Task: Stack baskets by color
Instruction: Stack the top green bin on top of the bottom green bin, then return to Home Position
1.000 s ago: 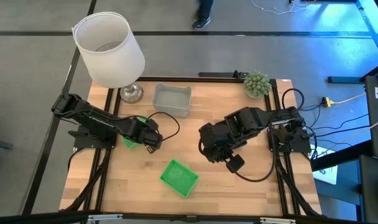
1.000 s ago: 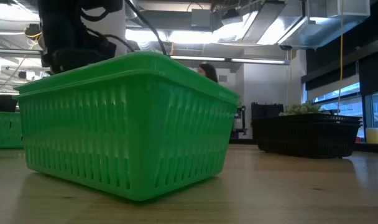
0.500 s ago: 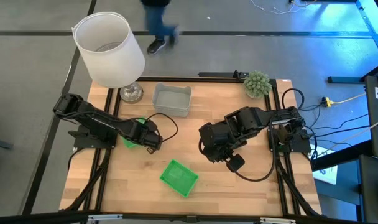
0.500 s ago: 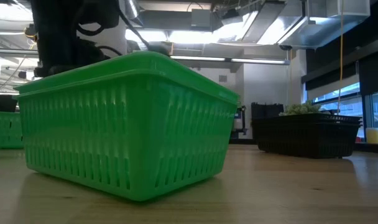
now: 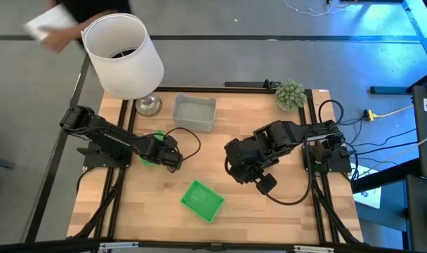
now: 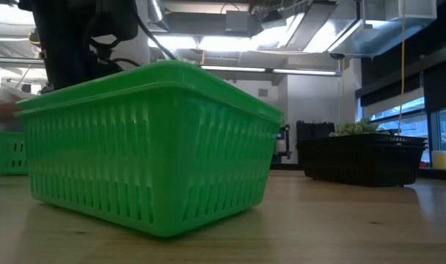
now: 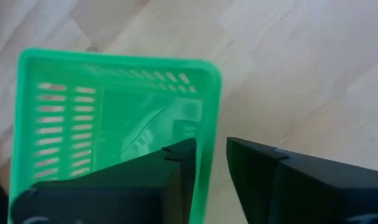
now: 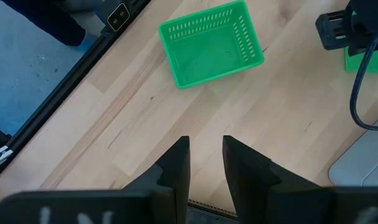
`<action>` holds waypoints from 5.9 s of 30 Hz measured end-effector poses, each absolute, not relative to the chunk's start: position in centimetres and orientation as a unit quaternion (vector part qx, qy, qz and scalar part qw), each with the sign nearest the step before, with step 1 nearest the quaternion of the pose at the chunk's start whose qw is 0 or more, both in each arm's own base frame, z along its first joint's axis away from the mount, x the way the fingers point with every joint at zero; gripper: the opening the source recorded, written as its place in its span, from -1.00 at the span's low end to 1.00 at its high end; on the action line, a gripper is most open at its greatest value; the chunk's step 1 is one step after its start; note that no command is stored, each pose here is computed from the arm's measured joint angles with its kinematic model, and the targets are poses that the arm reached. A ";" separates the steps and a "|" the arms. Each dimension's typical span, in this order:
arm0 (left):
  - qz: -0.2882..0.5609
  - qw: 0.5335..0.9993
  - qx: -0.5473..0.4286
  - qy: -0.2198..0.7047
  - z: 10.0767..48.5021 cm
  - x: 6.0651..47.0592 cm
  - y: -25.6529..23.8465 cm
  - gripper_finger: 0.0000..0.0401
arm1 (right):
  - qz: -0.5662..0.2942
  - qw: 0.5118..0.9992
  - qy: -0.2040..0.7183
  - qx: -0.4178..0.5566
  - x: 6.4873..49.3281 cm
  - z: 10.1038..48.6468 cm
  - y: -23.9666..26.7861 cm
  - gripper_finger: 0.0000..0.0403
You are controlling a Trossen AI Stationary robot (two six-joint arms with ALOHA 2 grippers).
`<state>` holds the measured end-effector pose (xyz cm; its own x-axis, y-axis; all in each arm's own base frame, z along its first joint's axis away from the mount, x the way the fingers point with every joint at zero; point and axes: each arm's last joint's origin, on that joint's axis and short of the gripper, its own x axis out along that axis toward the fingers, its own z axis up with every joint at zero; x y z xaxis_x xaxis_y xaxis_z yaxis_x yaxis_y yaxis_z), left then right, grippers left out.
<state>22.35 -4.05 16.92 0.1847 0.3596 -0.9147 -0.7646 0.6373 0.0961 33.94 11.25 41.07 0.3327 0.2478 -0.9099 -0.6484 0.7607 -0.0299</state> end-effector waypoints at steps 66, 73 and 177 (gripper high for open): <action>-0.176 0.853 0.133 0.472 27.7 35.0 -21.6 -1.00 | 0.278 0.879 0.374 -0.104 25.6 49.3 8.9 -0.53; -0.206 0.842 0.124 0.482 26.8 35.5 -21.7 -1.00 | 0.277 0.879 0.375 -0.100 25.6 49.3 8.9 -0.53; -0.091 0.833 0.182 0.514 24.2 37.4 -21.5 -0.96 | 0.277 0.878 0.376 -0.100 25.6 49.3 8.9 -0.53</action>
